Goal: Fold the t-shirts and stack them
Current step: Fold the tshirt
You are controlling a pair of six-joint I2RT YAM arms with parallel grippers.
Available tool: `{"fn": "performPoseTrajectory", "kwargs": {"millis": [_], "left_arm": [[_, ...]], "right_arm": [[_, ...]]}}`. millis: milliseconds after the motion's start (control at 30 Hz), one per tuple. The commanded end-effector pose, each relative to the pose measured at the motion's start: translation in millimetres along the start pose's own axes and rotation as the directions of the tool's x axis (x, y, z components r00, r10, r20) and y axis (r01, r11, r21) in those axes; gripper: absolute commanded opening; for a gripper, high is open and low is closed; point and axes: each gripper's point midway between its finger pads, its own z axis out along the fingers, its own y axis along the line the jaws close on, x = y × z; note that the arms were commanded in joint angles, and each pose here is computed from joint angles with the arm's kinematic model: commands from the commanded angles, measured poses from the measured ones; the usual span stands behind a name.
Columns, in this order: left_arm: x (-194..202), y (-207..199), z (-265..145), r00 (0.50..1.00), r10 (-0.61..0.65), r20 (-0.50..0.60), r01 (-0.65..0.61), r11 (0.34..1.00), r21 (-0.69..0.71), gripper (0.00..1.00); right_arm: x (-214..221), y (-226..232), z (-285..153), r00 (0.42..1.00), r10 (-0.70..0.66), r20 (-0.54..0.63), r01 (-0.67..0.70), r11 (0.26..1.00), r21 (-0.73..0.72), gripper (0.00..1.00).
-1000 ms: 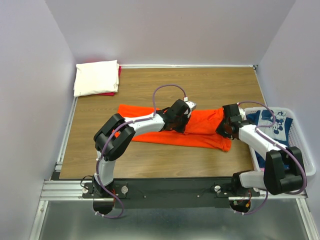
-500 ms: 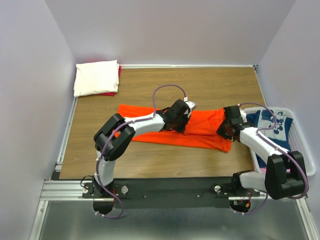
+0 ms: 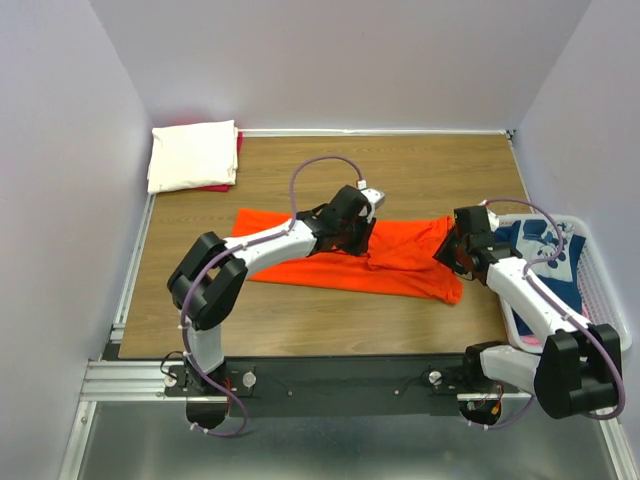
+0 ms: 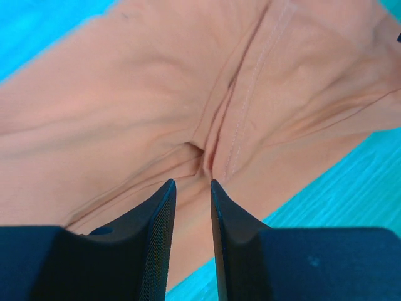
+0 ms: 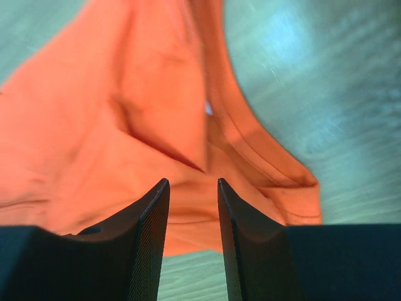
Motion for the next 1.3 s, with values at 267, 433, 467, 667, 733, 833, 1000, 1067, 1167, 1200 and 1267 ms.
{"fn": "performPoseTrajectory", "kwargs": {"millis": [267,433,467,667,733,833,1000,1067,1167,1200,1267], "left_arm": [[-1,97,-49,0.996,-0.084,-0.005,0.08,0.967,-0.243,0.36],[30,99,-47,0.992,-0.111,-0.061,0.094,0.966,-0.242,0.33],[35,98,-46,0.99,-0.121,-0.069,0.102,0.966,-0.239,0.33],[67,94,-36,0.982,-0.152,-0.113,0.121,0.963,-0.24,0.31],[77,94,-33,0.979,-0.163,-0.126,0.127,0.96,-0.249,0.31],[86,89,-30,0.976,-0.174,-0.13,0.137,0.958,-0.253,0.3],[93,75,-29,0.975,-0.189,-0.118,0.158,0.959,-0.235,0.3],[95,69,-27,0.973,-0.202,-0.113,0.174,0.96,-0.221,0.29],[96,49,-21,0.968,-0.228,-0.109,0.208,0.964,-0.162,0.28],[94,42,-20,0.963,-0.25,-0.104,0.234,0.962,-0.144,0.28],[88,32,-15,0.958,-0.274,-0.084,0.265,0.959,-0.105,0.28]], "right_arm": [[-33,69,-2,0.998,-0.055,0.015,0.056,0.995,-0.086,0.43],[-20,77,22,0.998,-0.047,-0.028,0.045,0.996,-0.072,0.43],[-19,76,25,0.998,-0.047,-0.033,0.045,0.997,-0.066,0.43],[-8,68,52,0.996,-0.057,-0.065,0.056,0.998,-0.009,0.43],[-8,68,59,0.996,-0.06,-0.065,0.06,0.998,0.001,0.43],[-7,64,73,0.995,-0.074,-0.067,0.076,0.996,0.039,0.43],[-22,76,105,0.989,-0.131,-0.07,0.135,0.989,0.063,0.43],[-26,83,118,0.986,-0.149,-0.074,0.154,0.986,0.063,0.43],[-43,107,144,0.98,-0.192,-0.056,0.194,0.98,0.035,0.42],[-47,113,151,0.977,-0.206,-0.052,0.208,0.978,0.033,0.43],[-66,134,169,0.971,-0.24,-0.019,0.24,0.971,0.015,0.43]]}}
